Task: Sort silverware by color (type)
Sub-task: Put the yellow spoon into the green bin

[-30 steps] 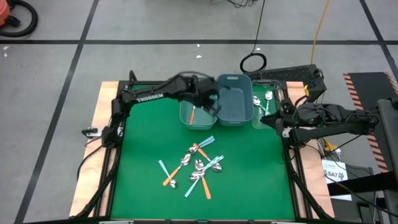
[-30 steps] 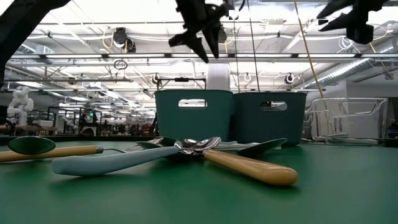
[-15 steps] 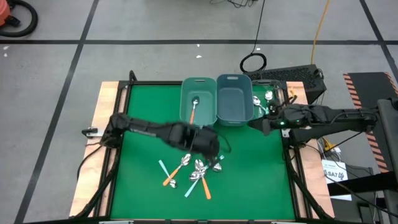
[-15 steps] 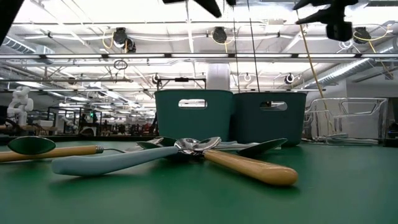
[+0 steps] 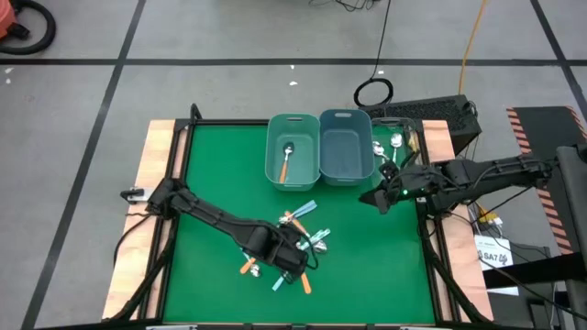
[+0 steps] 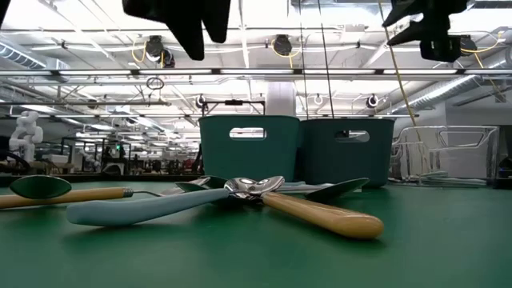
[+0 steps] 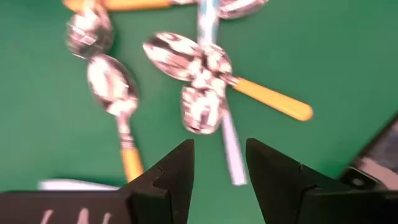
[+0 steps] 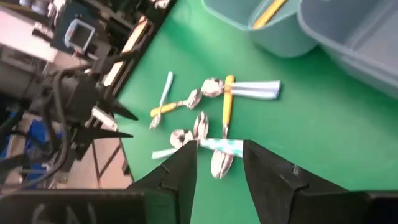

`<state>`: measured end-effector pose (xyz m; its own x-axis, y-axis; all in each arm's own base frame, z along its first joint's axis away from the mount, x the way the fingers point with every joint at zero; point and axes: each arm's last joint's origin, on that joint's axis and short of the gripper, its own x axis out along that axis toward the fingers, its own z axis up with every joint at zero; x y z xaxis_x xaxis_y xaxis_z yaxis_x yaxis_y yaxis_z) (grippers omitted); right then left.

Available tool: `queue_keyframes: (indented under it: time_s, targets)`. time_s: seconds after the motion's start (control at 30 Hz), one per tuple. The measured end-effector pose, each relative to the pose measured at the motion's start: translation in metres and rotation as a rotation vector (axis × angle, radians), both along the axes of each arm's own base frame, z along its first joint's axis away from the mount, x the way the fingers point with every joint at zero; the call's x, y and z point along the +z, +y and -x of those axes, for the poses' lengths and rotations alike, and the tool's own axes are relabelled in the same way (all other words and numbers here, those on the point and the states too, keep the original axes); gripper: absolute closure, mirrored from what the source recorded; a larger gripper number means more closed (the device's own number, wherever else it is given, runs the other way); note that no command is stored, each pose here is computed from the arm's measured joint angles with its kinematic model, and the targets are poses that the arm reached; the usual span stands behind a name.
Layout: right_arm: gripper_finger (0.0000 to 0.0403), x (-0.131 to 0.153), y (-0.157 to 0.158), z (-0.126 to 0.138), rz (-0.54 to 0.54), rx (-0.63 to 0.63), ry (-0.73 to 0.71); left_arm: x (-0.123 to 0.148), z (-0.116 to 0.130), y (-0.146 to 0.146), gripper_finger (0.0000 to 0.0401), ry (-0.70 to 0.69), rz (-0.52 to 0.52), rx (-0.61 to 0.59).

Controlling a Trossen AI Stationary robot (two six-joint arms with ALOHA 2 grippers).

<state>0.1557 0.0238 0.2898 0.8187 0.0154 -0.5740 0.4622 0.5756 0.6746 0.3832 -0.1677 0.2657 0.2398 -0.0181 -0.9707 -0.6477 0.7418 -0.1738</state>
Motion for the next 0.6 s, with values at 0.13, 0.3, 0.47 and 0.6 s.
queue_keyframes:
  time_s: [0.13,0.3,0.47,0.6]
  targets:
    - [0.0277,-0.003,0.008,0.003,-0.002,0.05,0.037,-0.011,0.0,0.0,0.0249,0.044,0.071,0.032]
    - [0.0277,-0.005,0.018,0.007,-0.012,0.104,0.065,-0.005,0.007,0.003,0.0249,0.11,0.066,0.151]
    - [0.0277,-0.005,0.025,0.01,-0.008,0.118,0.061,0.0,0.018,0.002,0.0241,0.184,0.008,0.201]
    - [0.0277,-0.005,0.029,0.011,0.006,0.109,0.053,-0.008,0.021,-0.001,0.0195,0.198,-0.007,0.147]
